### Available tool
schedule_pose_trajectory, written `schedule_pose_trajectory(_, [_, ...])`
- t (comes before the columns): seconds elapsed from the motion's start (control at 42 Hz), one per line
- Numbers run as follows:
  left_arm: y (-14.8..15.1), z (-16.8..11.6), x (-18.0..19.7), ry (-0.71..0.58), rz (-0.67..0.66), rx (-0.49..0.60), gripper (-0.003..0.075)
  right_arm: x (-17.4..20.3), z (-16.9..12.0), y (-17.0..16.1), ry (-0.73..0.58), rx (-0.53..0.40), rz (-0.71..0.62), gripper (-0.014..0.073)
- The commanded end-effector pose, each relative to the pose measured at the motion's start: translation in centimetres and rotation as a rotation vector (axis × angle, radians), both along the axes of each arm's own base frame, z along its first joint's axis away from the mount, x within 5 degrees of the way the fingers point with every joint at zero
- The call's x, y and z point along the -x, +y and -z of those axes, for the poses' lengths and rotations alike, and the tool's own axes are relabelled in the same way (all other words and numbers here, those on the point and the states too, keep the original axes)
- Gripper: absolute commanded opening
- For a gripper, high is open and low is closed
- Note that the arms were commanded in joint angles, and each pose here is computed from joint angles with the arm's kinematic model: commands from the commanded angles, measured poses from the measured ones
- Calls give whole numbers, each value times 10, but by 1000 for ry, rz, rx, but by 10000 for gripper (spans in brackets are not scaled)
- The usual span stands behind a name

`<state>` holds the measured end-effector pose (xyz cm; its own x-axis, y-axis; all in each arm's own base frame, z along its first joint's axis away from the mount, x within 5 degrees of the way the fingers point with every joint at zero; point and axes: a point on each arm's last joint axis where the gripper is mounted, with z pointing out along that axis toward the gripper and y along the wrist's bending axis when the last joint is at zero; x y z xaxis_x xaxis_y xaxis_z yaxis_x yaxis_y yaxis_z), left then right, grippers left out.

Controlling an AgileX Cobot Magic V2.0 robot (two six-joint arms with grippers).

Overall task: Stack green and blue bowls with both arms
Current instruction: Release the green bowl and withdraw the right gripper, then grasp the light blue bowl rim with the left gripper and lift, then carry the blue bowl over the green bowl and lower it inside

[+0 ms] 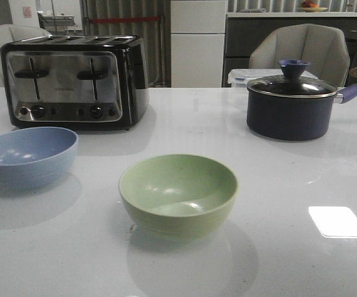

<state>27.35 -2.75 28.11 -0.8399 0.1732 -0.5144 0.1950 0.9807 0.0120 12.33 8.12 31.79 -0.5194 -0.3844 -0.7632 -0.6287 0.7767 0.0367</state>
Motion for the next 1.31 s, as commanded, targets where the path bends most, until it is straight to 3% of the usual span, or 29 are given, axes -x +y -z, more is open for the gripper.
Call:
schedule_pose_trajectory(0.0, [-3, 0, -29, -82, -4, -4, 572, -2, -12, 1, -65, -50, 11, 374])
schedule_pose_trajectory(0.333, [-10, 55, -93, -28, -21, 11, 564, -2, -12, 1, -65, -50, 11, 374])
schedule_pose_trajectory(0.405, [-11, 65, -102, -12, -27, 20, 531, -2, -12, 1, -65, -50, 11, 374])
schedule_pose_trajectory(0.571, [-13, 76, -114, -5, -36, 32, 371, -2, -12, 1, -65, -50, 11, 374])
schedule_pose_trajectory(0.929, [-13, 67, -115, 10, -31, 34, 99, -2, -12, 1, -65, -50, 11, 374])
schedule_pose_trajectory(1.095, [-13, 35, -107, -15, -20, 39, 93, -2, -12, 1, -65, -50, 11, 374])
schedule_pose_trajectory(1.286, [-26, -22, -85, -106, 43, 47, 93, -2, -12, 1, -65, -50, 11, 374])
